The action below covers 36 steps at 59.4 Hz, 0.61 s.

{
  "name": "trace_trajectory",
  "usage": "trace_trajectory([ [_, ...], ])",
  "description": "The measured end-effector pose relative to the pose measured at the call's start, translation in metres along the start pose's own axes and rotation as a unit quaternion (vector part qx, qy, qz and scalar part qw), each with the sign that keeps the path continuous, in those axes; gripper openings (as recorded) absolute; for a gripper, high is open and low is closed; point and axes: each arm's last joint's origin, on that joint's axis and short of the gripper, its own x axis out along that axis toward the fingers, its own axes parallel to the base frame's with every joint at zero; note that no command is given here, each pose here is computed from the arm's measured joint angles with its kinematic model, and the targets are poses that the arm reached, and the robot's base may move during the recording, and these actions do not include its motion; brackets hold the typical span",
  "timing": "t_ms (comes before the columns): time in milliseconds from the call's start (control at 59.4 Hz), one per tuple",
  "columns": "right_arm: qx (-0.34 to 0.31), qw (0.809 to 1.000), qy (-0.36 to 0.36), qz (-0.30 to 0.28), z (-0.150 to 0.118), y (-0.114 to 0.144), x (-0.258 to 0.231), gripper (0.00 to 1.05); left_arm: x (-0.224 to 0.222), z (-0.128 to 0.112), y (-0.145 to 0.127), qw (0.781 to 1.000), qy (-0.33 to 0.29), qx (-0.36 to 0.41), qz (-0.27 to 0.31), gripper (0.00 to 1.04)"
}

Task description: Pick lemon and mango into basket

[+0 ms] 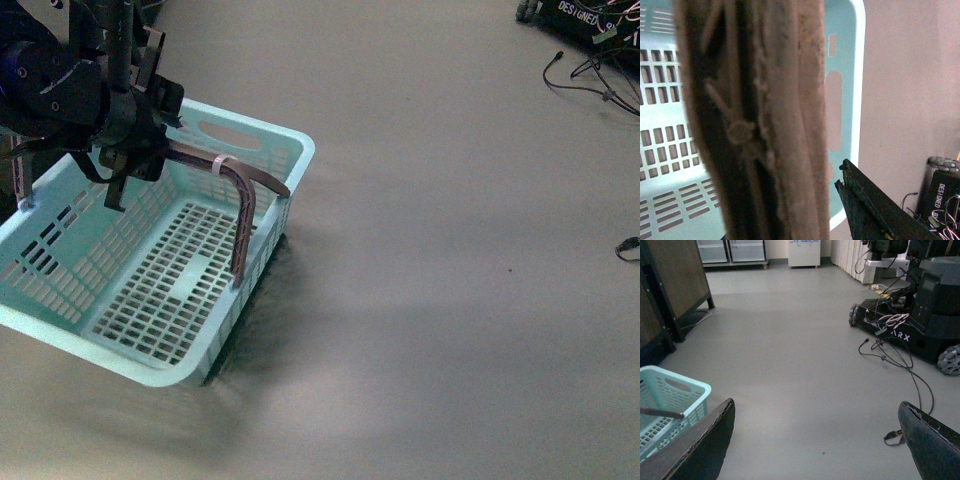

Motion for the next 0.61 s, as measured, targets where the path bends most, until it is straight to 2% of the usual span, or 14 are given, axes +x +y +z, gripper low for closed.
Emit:
trace_trajectory([
  [135, 0.000, 1.000, 0.000, 0.000, 0.000, 0.000, 0.000, 0.96, -0.026, 0.003, 0.005, 1.000, 0.019, -0.013, 0.009, 0.29],
  [236, 0.000, 1.000, 0.000, 0.000, 0.000, 0.000, 0.000, 0.96, -0.059, 0.009, -0.001, 0.999, 0.027, -0.036, -0.004, 0.29],
  [437, 0.000, 1.000, 0.000, 0.000, 0.000, 0.000, 0.000, 0.96, -0.177, 0.037, -0.031, 0.992, 0.013, -0.090, -0.089, 0.29],
  [606, 0.000, 1.000, 0.000, 0.000, 0.000, 0.000, 0.000, 0.96, -0.253, 0.057, -0.046, 0.978, 0.013, -0.132, -0.158, 0.29],
])
